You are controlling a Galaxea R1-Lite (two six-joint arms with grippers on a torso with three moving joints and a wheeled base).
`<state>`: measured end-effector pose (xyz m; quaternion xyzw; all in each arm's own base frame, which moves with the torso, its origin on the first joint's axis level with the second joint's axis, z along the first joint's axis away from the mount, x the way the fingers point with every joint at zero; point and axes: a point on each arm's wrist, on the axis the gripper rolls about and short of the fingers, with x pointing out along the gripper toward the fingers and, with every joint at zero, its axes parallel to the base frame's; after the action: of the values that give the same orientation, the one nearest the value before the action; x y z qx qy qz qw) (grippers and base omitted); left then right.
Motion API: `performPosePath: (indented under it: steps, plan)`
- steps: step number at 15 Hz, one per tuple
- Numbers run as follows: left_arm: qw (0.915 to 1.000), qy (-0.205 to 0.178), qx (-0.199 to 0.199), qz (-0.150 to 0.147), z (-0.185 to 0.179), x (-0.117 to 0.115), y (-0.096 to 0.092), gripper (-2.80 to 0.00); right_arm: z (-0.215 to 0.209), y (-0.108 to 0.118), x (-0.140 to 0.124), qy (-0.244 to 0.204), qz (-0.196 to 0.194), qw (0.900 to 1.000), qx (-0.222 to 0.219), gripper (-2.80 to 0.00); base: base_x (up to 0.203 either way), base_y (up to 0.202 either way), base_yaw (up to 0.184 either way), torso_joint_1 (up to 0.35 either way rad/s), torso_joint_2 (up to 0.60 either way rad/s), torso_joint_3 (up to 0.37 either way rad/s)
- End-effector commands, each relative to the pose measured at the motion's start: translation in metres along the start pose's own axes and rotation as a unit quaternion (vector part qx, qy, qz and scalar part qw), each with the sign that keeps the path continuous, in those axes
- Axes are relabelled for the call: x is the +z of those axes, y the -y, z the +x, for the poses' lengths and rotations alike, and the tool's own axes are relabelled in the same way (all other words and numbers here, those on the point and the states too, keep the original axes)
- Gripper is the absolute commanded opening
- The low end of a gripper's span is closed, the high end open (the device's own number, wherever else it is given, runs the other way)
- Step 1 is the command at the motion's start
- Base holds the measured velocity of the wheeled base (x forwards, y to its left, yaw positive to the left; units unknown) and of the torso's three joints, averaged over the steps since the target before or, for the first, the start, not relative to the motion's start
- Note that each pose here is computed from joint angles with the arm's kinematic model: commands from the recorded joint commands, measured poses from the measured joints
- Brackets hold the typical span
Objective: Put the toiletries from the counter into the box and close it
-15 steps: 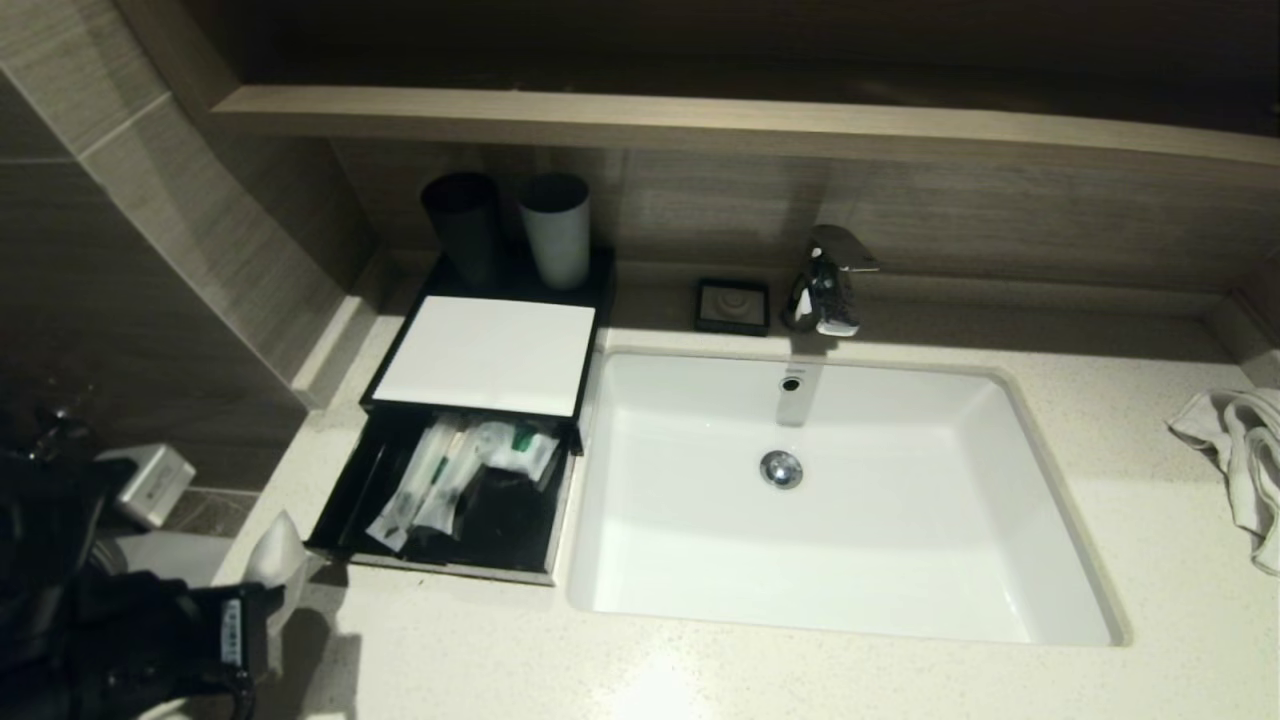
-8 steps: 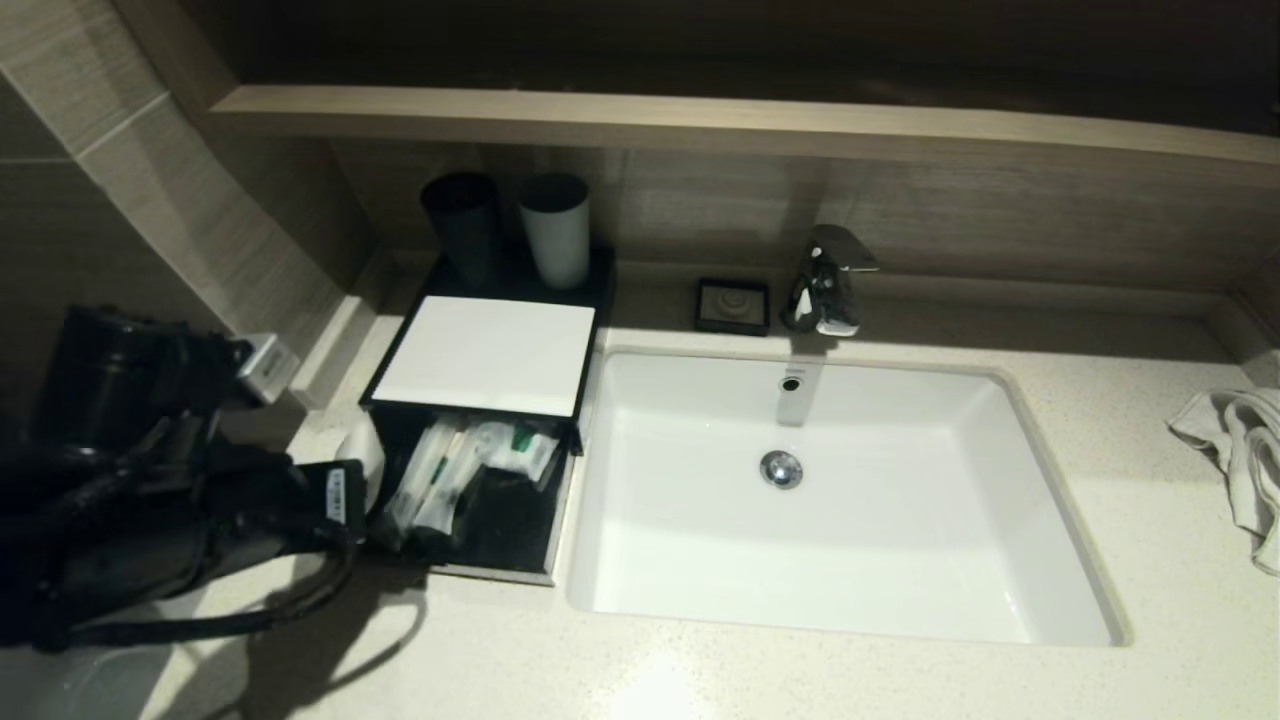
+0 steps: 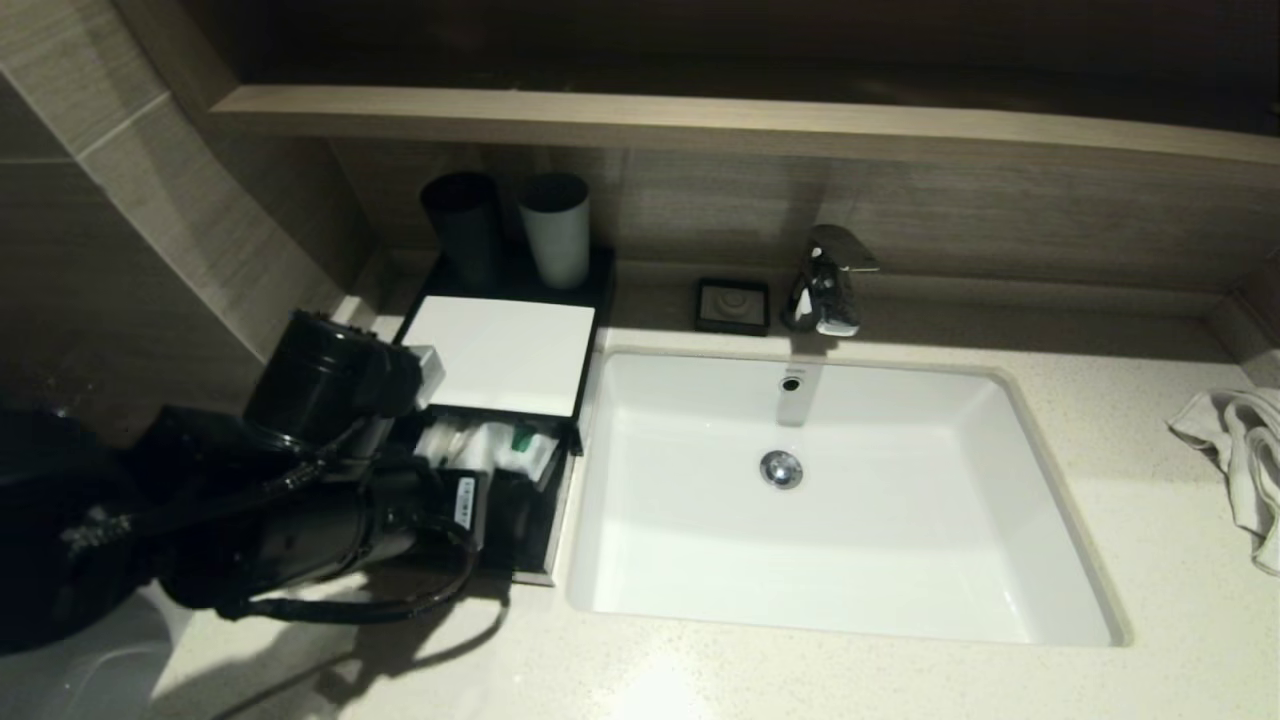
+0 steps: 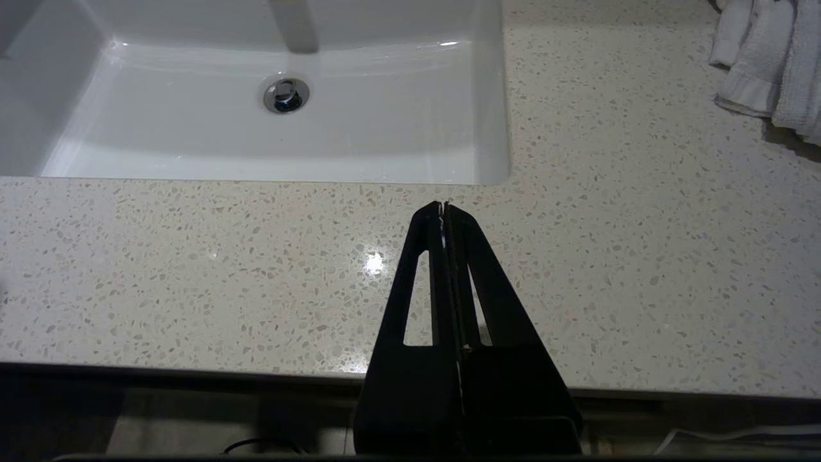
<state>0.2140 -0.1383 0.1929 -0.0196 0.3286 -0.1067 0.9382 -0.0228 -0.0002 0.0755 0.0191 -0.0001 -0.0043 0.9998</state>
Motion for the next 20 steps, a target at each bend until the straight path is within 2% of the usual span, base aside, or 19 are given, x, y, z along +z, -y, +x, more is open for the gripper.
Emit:
performPosePath:
  steps: [1, 6, 18, 19, 20]
  plan:
    - [0.9998, -0.019, 0.0, 0.01, 0.011, -0.005, 0.007, -2.8, 0.0, 0.0, 0.0, 0.0, 0.0, 1.0, 0.0, -2.8, 0.0, 0.0, 0.0, 0.0, 0.0, 0.0]
    - [0.9989, -0.043, 0.01, 0.018, 0.024, -0.013, 0.008, -2.8, 0.0, 0.0, 0.0, 0.0, 0.0, 1.0, 0.0, -2.8, 0.0, 0.0, 0.0, 0.0, 0.0, 0.0]
    - [0.9991, -0.038, 0.012, 0.018, 0.03, -0.009, 0.011, -2.8, 0.0, 0.0, 0.0, 0.0, 0.0, 1.0, 0.0, -2.8, 0.0, 0.0, 0.0, 0.0, 0.0, 0.0]
    - [0.9991, -0.036, 0.012, 0.017, 0.03, -0.008, 0.011, -0.57, 0.0, 0.0, 0.0, 0.0, 0.0, 1.0, 0.0, -2.8, 0.0, 0.0, 0.0, 0.0, 0.0, 0.0]
    - [0.9992, -0.034, 0.011, 0.016, 0.03, -0.007, 0.011, 0.0, 0.0, 0.0, 0.0, 0.0, 0.0, 1.0, 0.0, -2.8, 0.0, 0.0, 0.0, 0.0, 0.0, 0.0]
